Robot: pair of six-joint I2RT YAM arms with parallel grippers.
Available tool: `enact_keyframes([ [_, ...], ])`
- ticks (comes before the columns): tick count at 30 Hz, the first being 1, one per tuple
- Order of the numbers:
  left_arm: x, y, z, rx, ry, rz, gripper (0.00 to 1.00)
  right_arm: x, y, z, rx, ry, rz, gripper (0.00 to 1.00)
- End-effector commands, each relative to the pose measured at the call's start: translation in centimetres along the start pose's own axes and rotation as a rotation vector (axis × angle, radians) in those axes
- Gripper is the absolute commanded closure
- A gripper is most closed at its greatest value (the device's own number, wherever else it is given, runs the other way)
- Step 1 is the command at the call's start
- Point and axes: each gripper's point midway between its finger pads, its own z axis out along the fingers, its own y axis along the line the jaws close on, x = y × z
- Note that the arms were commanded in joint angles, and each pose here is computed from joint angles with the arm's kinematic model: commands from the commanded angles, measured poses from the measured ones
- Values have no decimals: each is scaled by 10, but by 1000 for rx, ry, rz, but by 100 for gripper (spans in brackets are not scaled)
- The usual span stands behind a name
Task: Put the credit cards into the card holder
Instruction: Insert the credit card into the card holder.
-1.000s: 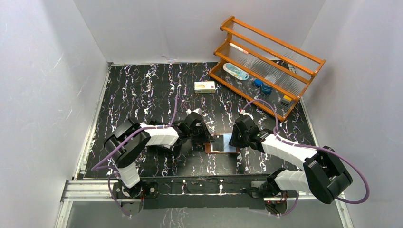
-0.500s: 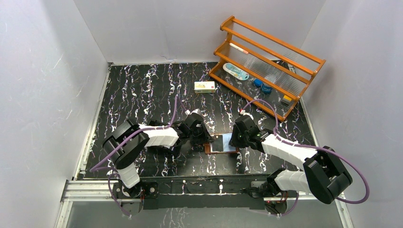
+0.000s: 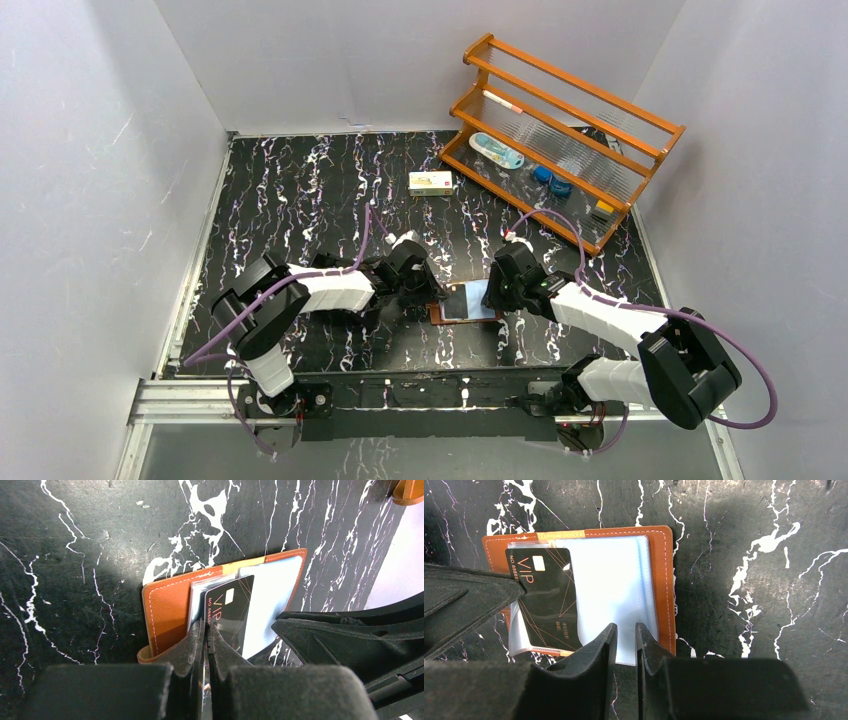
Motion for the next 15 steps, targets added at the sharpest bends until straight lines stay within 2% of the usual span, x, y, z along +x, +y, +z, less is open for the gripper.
enact_keyframes([
  [1, 3, 36, -5, -132, -19, 20, 100, 1, -6, -1, 25, 1, 0, 72],
  [15, 6, 9, 5, -58, 24, 53, 100, 0, -3, 0, 10, 6, -4, 72],
])
